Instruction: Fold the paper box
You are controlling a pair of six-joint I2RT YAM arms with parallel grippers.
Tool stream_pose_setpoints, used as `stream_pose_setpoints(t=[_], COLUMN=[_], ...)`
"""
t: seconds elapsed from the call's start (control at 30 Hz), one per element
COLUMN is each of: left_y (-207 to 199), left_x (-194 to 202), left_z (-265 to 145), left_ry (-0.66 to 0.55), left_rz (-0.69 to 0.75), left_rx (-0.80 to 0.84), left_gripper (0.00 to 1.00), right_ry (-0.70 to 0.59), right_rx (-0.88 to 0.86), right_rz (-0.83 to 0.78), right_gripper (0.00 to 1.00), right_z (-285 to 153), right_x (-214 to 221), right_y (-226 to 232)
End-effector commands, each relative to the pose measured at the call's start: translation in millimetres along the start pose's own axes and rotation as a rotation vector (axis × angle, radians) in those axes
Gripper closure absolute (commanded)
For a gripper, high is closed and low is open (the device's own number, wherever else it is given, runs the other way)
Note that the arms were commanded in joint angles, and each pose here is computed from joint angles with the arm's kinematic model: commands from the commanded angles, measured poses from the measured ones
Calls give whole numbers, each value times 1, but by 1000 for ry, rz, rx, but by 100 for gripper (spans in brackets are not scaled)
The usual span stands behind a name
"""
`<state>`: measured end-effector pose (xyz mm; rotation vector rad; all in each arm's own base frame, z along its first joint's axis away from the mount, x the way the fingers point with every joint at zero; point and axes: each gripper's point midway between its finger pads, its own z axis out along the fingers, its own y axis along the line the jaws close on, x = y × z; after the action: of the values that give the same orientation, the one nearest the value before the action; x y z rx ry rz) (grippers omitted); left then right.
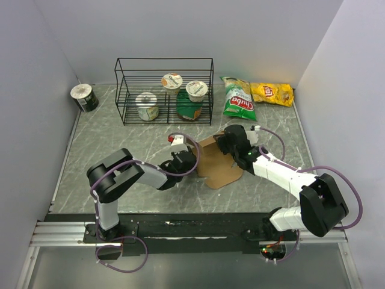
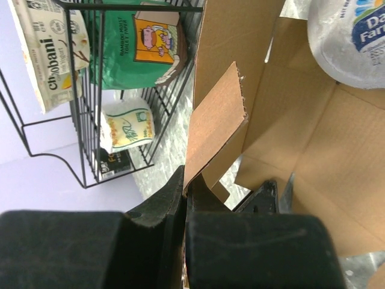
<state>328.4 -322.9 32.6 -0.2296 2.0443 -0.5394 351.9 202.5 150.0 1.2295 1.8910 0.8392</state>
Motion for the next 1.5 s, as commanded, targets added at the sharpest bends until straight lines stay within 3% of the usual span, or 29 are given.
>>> stream_pose_setpoints(t=[0.0,0.13,0.47,0.57,0.6,0.67,0.87,0.9,1.03,1.2,1.4,1.47], left_y=[-37,-36,-43,-42,-43,-34,-15,-15,-1,16,40,43], left_x=[-31,-29,-34,-33,-34,-30,-28,-29,-34,-32,-18,-11], left_z=[-16,-9,-10,-10,-9,-6,-4,-7,-14,-29,-50,-58], left_ry=[-110,-93,-116,-109,-108,-82,-25,-11,43,150,272,313], left_rz=[6,41,49,51,48,62,102,106,182,297,485,531], left_rx=[195,166,198,188,182,135,66,77,78,111,140,175], left_gripper=[70,78,81,86,94,99,99,99,99,99,99,99], right_ry=[-38,-37,-29,-22,-16,-11,-2,-1,27,89,2,-3], right_rx=[-4,-4,-18,-28,-34,-43,-145,-154,-229,-378,-534,-499], right_rz=[-21,-26,-43,-54,-58,-83,-180,-195,-261,-401,-873,-1080], right_gripper=[100,100,100,100,100,100,76,51,21,9,0,0], right_z=[-3,-4,-5,-5,-5,-5,-15,-17,-40,-84,-116,-108], right_x=[-9,-9,-7,-6,-5,-4,-4,-4,-5,-4,-23,-31], right_y=[7,5,6,7,8,8,22,23,29,38,58,54])
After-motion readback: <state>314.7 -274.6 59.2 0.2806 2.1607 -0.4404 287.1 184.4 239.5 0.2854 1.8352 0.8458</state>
